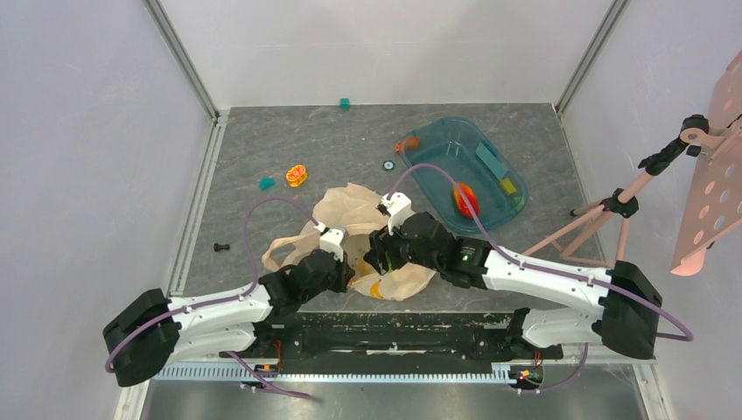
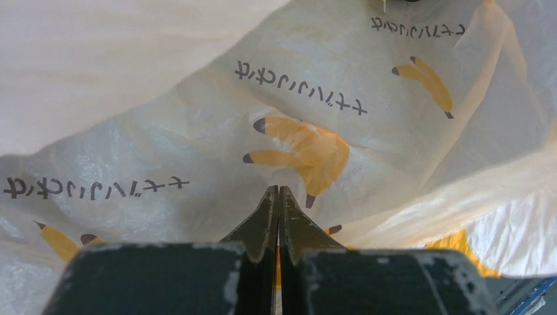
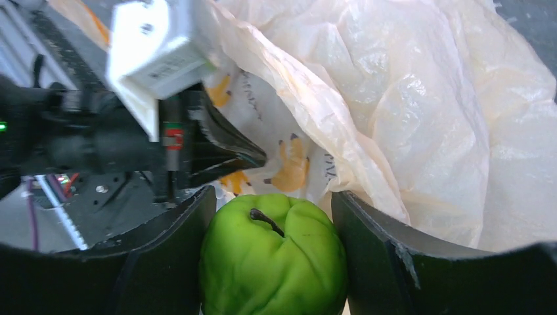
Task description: Take the fake fruits out of the plastic bag
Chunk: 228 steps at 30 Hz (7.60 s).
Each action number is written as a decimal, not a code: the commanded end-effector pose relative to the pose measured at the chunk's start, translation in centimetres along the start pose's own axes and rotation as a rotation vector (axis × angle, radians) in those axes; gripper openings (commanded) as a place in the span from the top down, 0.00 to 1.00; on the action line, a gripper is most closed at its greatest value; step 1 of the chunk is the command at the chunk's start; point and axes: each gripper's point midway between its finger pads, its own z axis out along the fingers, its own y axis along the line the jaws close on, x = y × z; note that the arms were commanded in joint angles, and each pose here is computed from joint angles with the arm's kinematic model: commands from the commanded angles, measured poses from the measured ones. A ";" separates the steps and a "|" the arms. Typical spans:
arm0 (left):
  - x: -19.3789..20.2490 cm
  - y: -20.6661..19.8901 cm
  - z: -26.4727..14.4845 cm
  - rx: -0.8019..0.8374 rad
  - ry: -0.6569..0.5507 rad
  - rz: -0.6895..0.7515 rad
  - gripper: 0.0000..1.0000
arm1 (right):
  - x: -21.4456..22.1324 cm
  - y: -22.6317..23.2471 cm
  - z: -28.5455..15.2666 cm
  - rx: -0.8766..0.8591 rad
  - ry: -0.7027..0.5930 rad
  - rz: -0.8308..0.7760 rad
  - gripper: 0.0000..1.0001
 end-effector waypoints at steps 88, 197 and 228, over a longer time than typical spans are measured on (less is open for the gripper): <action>-2.9 -0.3 -1.2 -0.020 -0.075 -0.011 0.85 | -9.1 -31.0 0.8 0.639 -0.030 0.149 0.04; -6.0 -1.2 -6.1 0.130 -0.278 -0.027 0.68 | -6.0 1.3 3.7 -0.167 0.033 -0.462 1.00; -11.1 0.2 1.1 -0.016 -0.374 0.555 0.12 | -3.3 1.8 0.5 -0.259 0.109 -0.501 1.00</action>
